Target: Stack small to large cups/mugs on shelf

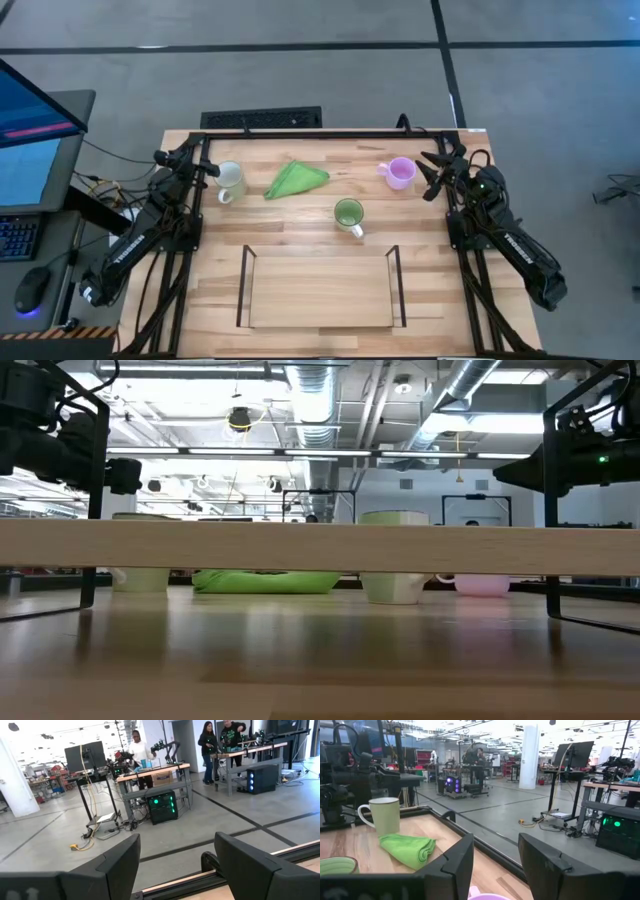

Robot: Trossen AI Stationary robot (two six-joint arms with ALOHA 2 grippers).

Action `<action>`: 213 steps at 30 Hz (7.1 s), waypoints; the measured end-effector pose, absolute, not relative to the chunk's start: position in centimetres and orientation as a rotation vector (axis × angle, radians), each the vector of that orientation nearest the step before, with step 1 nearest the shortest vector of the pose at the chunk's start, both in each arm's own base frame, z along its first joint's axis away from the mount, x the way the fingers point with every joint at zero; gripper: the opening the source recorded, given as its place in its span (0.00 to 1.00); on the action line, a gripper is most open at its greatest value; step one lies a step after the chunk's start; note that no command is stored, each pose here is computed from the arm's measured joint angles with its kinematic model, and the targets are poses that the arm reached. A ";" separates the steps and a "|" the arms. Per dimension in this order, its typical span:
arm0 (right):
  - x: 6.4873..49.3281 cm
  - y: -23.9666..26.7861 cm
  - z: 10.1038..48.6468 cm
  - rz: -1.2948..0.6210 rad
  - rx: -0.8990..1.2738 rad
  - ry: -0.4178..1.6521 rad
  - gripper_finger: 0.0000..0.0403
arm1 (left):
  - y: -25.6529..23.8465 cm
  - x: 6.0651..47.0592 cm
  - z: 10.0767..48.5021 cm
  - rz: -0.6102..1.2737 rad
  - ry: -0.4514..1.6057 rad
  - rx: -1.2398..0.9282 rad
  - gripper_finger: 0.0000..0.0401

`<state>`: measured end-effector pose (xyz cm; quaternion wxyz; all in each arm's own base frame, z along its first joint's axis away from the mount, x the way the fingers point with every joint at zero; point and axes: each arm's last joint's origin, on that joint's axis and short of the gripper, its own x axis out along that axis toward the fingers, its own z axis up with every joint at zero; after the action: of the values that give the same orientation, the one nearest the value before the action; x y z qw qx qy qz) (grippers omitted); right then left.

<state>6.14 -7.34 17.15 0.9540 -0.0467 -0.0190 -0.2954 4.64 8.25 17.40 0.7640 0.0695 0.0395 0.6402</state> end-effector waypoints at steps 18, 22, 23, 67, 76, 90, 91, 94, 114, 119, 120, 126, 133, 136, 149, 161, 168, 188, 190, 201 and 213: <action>6.1 -7.3 17.1 -0.600 -0.095 -0.039 0.44 | 8.3 4.6 17.4 1.392 0.086 0.151 0.62; 6.1 -7.3 17.2 -0.600 -0.095 -0.039 0.44 | 8.2 4.6 17.4 1.392 0.085 0.151 0.62; 6.1 -7.3 17.2 -0.600 -0.095 -0.039 0.44 | 8.2 4.6 17.4 1.392 0.085 0.151 0.62; 6.1 -7.3 17.1 -0.600 -0.095 -0.039 0.44 | 8.2 4.6 17.4 1.392 0.086 0.151 0.62; 6.1 -7.3 17.2 -0.600 -0.095 -0.039 0.44 | 8.2 4.6 17.4 1.392 0.086 0.151 0.62; 6.1 -7.3 17.1 -0.600 -0.095 -0.038 0.44 | 8.2 4.6 17.4 1.392 0.086 0.151 0.62; 6.1 -7.3 17.1 -0.600 -0.095 -0.038 0.44 | 8.2 4.6 17.4 1.392 0.086 0.151 0.62; 6.1 -7.3 17.1 -0.600 -0.095 -0.038 0.44 | 8.2 4.6 17.4 1.392 0.085 0.151 0.62; 6.1 -7.3 17.1 -0.600 -0.095 -0.038 0.44 | 8.3 4.5 17.5 1.427 0.012 0.083 0.62; 6.1 -7.3 17.2 -0.599 -0.095 -0.039 0.44 | 8.3 4.5 17.5 1.426 0.011 0.083 0.62; 6.1 -7.3 17.1 -0.599 -0.095 -0.038 0.44 | 8.3 4.5 17.5 1.426 0.011 0.083 0.62; 6.1 -7.3 17.1 -0.600 -0.095 -0.038 0.44 | 8.3 4.5 17.5 1.426 0.019 0.091 0.62; 6.1 -7.3 17.1 -0.600 -0.095 -0.038 0.44 | 8.3 4.6 17.5 1.425 0.014 0.085 0.62; 6.1 -7.3 17.1 -0.600 -0.095 -0.038 0.44 | 8.3 4.6 17.5 1.425 0.019 0.091 0.62; 6.1 -7.3 17.2 -0.599 -0.095 -0.039 0.44 | 8.2 4.9 17.6 1.291 -0.084 -0.027 0.62; 6.1 -7.3 17.1 -0.600 -0.096 -0.038 0.44 | 6.8 5.6 20.8 0.807 -0.127 -0.034 0.62; 6.1 -7.3 17.2 -0.600 -0.126 -0.029 0.44 | 6.9 6.1 23.4 0.669 -0.108 -0.120 0.62; 6.1 -7.3 17.2 -0.601 -0.138 -0.026 0.44 | 10.9 8.3 31.4 0.953 0.672 -0.476 0.62; 6.1 -7.3 17.2 -0.601 -0.137 -0.026 0.44 | 11.1 8.3 31.2 0.987 0.739 -0.519 0.62; 6.1 -7.3 17.2 -0.600 -0.136 -0.026 0.44 | 11.7 9.4 29.1 1.077 0.942 -0.687 0.62; 6.1 -7.3 17.1 -0.600 -0.128 -0.028 0.44 | 12.8 11.4 26.8 1.063 1.142 -0.764 0.62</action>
<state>6.14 -7.34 17.15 0.9532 -0.0630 -0.0139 -0.2955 11.41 12.77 26.75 0.6458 -0.3359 0.5018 0.4671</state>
